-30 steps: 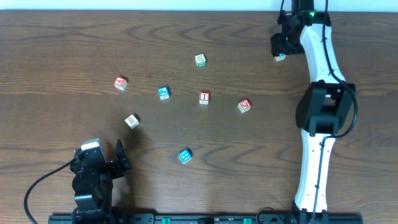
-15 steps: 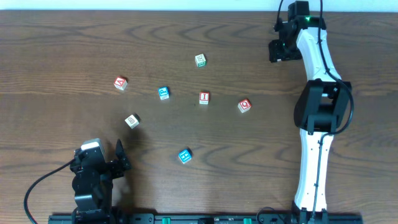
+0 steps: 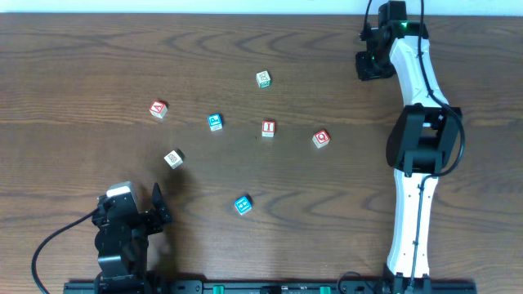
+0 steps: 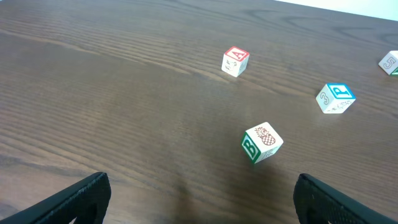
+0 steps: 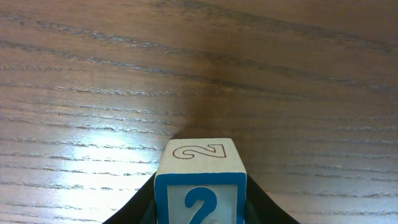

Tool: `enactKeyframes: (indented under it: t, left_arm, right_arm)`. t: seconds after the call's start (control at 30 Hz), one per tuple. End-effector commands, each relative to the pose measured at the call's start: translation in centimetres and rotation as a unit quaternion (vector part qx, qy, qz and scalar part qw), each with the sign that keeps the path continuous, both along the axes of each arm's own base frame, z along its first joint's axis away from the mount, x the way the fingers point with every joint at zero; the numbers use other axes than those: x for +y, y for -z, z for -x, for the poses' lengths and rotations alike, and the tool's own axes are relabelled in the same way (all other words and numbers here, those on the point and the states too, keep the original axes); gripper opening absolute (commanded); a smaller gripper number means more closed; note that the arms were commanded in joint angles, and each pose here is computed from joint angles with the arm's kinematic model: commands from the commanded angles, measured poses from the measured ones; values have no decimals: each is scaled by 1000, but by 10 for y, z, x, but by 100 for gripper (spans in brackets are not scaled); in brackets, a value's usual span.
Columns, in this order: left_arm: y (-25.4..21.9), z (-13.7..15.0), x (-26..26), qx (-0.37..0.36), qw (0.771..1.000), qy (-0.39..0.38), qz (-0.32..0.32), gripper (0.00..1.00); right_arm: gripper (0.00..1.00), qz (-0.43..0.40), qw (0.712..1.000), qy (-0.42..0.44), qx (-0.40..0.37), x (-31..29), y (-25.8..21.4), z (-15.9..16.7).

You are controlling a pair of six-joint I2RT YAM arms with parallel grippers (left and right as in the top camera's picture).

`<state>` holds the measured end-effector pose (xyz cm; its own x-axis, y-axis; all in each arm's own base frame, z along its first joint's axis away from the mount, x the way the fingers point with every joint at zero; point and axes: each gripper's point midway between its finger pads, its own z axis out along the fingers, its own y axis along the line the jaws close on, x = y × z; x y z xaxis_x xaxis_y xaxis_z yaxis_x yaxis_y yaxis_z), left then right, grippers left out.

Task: Spell out Ai2
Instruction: 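Carry the blue '2' block beside the 'I' block with the right gripper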

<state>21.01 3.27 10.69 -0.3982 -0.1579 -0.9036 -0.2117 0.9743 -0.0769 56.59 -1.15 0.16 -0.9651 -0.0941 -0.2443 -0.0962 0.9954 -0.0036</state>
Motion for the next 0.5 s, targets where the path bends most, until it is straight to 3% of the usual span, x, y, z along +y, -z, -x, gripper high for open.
enactKeyframes:
  t: [0.0, 0.3, 0.47]
  left_arm:
    - [6, 0, 0, 5, 1000, -3, 6, 95]
    - [6, 0, 0, 4, 1000, -3, 5, 95]
    - [6, 0, 0, 5, 1000, -3, 6, 95]
  right_arm:
    - [28, 0, 1000, -2, 10, 5, 8, 3]
    - [26, -17, 997, 17, -67, 27, -73, -23]
    - [22, -38, 996, -13, -78, 85, -116, -10]
